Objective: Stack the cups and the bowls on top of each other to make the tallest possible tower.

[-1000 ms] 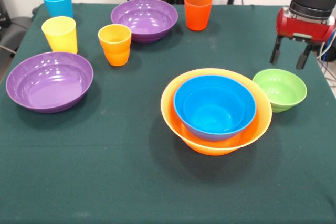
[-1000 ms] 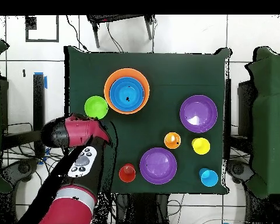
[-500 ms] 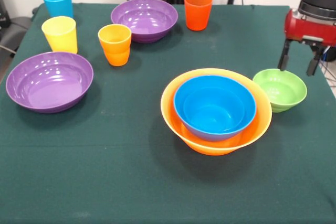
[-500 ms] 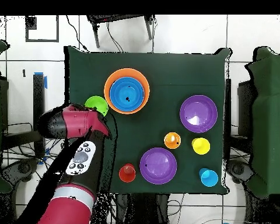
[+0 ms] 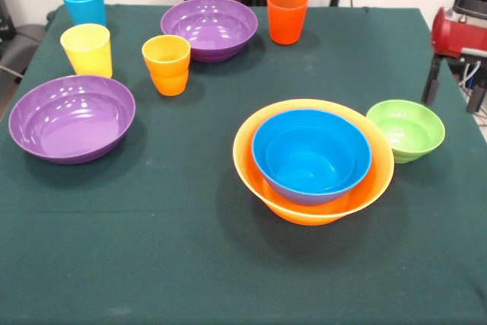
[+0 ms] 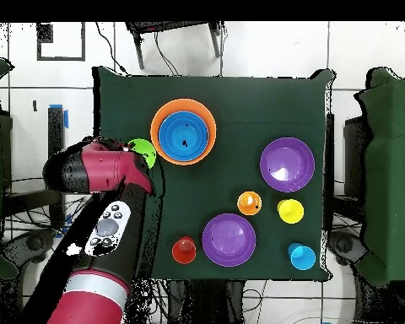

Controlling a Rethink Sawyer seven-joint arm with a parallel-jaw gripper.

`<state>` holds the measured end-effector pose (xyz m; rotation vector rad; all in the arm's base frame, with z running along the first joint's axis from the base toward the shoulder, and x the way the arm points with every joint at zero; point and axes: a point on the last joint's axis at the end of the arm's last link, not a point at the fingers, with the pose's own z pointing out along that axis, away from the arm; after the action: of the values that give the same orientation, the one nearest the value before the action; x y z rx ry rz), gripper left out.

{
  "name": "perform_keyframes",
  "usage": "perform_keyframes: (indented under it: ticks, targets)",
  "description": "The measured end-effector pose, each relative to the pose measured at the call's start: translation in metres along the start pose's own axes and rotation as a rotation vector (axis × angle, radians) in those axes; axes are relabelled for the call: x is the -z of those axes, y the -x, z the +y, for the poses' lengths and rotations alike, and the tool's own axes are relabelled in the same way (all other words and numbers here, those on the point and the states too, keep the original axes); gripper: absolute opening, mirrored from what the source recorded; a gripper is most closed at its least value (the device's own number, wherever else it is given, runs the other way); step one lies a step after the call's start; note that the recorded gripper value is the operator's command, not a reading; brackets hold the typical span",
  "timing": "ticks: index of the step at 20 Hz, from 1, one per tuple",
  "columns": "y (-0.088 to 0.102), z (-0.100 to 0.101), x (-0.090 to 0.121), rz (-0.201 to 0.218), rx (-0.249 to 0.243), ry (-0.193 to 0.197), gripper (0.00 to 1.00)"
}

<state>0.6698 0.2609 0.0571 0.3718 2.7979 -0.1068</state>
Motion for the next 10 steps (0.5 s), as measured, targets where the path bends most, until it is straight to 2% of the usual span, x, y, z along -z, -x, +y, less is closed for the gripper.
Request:
perform_keyframes:
  ticks: [5,10]
  targets:
    - [0.009,0.011,0.004,0.008,-0.002,0.002,1.00]
    - [0.012,0.017,0.000,0.017,-0.012,0.008,1.00]
